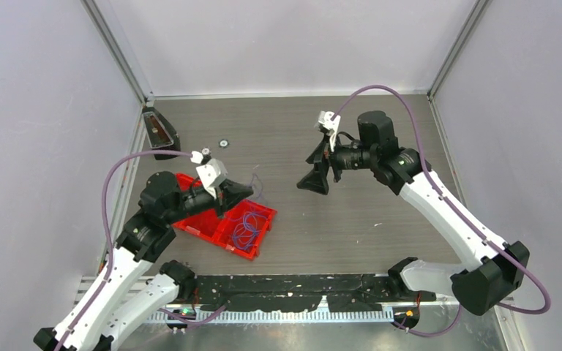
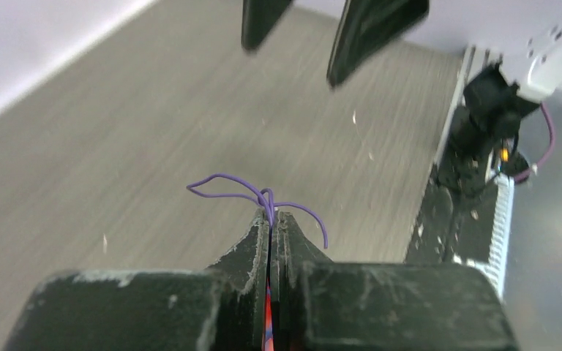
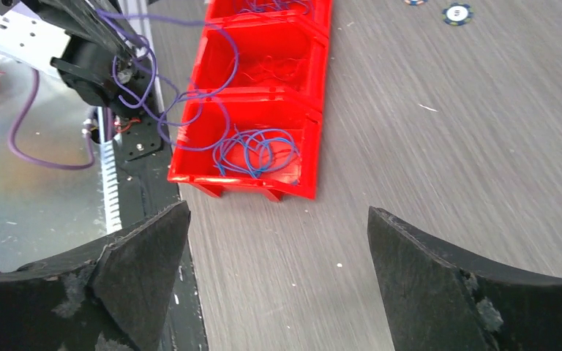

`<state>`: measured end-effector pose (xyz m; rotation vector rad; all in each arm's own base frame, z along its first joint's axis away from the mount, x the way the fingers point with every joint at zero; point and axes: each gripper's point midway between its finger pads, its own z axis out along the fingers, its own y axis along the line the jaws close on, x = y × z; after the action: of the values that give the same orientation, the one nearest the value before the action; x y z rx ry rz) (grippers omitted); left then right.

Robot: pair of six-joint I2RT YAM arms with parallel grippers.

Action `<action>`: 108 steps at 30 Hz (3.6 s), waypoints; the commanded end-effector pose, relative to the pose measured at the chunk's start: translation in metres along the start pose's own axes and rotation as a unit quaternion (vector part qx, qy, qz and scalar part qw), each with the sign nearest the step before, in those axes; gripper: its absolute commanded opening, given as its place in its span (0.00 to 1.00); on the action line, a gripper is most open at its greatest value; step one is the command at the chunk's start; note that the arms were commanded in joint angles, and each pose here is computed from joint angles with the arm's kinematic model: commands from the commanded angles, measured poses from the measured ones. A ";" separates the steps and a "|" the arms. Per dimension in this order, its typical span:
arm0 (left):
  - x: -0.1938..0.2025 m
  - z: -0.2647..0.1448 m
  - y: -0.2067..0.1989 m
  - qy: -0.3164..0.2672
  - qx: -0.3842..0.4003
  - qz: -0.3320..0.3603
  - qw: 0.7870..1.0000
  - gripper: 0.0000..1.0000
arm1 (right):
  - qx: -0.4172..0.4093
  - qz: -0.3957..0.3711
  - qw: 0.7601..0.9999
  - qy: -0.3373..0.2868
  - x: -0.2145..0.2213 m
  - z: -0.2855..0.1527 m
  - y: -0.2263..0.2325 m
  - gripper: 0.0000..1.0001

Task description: Untangle the cables

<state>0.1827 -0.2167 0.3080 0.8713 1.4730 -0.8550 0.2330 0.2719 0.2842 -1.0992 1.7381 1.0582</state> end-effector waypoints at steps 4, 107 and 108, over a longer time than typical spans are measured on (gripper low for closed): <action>0.110 -0.040 0.001 0.243 -0.031 -0.064 0.967 0.00 | 0.060 -0.048 0.997 0.016 0.007 -0.027 -0.008 0.96; 0.187 -0.138 0.180 0.451 -0.104 -0.133 0.876 0.50 | 0.081 -0.041 0.994 0.059 0.024 -0.023 -0.033 0.96; 0.189 -0.139 0.179 0.455 -0.104 -0.133 0.874 0.50 | 0.081 -0.041 0.994 0.059 0.024 -0.023 -0.033 0.96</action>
<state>0.2649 -0.0087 0.1244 0.9788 2.4872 -0.5107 0.2431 0.2316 0.2378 -1.1413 1.9065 0.8181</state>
